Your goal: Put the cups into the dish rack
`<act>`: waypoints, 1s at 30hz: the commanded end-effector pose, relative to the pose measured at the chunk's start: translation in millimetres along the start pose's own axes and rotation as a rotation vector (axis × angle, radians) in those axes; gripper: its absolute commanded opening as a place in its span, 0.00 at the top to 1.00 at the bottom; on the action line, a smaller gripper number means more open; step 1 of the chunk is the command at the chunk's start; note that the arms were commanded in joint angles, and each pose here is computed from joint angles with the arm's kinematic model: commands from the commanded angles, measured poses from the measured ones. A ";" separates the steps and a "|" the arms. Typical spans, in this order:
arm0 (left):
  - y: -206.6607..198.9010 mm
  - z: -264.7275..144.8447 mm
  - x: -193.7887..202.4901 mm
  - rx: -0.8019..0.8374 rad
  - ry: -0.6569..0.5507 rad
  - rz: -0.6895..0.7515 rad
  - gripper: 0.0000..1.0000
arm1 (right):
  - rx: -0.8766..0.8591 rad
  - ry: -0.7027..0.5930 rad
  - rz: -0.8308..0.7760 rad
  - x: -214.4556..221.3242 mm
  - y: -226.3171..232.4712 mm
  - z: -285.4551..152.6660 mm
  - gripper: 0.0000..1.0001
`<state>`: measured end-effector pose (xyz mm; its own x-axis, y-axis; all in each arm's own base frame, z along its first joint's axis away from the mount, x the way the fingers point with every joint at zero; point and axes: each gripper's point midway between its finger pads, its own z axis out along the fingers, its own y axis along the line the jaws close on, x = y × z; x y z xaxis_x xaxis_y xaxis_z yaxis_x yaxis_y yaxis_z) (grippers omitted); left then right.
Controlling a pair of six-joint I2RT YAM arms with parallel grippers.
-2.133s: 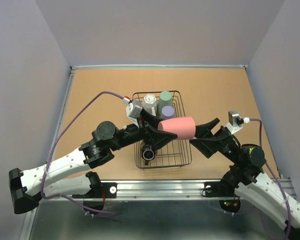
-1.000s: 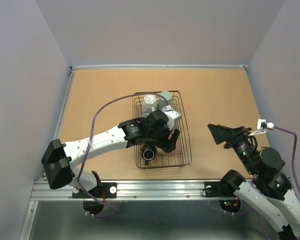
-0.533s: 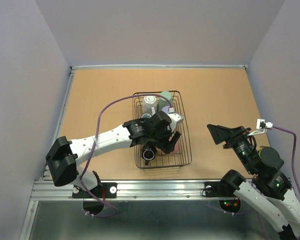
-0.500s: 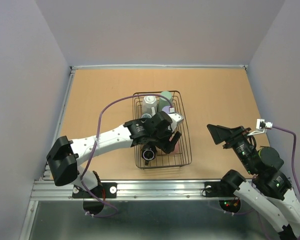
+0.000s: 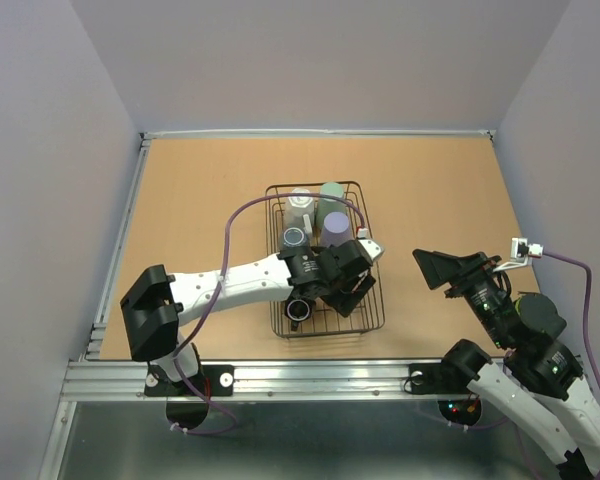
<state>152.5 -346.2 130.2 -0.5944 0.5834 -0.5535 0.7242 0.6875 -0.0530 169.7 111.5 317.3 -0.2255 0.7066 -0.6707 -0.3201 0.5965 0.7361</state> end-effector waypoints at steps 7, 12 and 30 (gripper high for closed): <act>-32.0 -1.8 1.8 0.058 0.024 -0.035 0.01 | 0.006 -0.017 -0.013 -1.4 -3.9 -0.7 0.00; -40.5 -16.6 -16.4 0.078 -0.034 -0.051 0.01 | 0.010 -0.008 -0.013 1.6 -5.9 -0.2 0.00; -27.1 -94.5 -63.9 0.065 -0.240 -0.139 0.01 | 0.012 -0.004 -0.010 2.8 -6.6 -0.5 0.00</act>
<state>134.3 -369.1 215.6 -0.6067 0.4193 -0.6754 0.6871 0.7039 -0.1802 168.9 110.9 314.4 -0.2303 0.7033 -0.6726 -0.3155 0.5998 0.7353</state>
